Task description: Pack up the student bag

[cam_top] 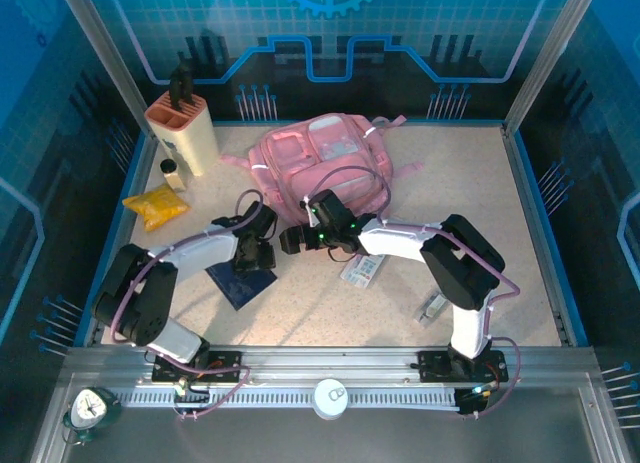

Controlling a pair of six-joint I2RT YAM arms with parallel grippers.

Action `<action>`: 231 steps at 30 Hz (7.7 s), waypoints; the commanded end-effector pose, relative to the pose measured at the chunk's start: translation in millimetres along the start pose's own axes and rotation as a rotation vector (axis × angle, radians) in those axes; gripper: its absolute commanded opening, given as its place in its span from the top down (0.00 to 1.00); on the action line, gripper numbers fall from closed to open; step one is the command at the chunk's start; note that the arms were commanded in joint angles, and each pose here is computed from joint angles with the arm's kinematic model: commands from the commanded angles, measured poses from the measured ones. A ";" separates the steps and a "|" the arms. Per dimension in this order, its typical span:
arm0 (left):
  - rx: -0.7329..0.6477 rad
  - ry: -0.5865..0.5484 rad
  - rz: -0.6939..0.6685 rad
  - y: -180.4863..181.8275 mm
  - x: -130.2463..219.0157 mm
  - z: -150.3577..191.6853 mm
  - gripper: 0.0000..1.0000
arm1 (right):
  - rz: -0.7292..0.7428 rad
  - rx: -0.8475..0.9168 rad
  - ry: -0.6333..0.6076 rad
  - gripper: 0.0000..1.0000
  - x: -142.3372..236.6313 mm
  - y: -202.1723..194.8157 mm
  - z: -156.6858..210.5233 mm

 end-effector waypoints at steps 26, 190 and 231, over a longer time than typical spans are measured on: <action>0.692 -0.135 0.198 94.9 15.9 39.7 0.49 | 0.076 0.097 0.311 0.38 -50.8 72.5 62.4; -0.589 -0.605 0.432 -126.2 123.6 -125.1 0.34 | -0.032 -0.432 -0.204 1.00 271.2 -95.8 9.6; -0.923 -0.440 0.020 -212.0 -12.9 -198.2 0.63 | -0.011 -0.593 -0.212 1.00 259.1 -152.9 10.6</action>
Point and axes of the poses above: each hand's point on the last joint's axis, 136 mm out from that joint toward the fingers, its own x axis back along the fingers, its own y axis along the line the jaws close on, z = x × y, the point moved 5 cm from there along x, back along the fingers, and after that the axes turned 13 degrees about -x, right-handed, at the moved point
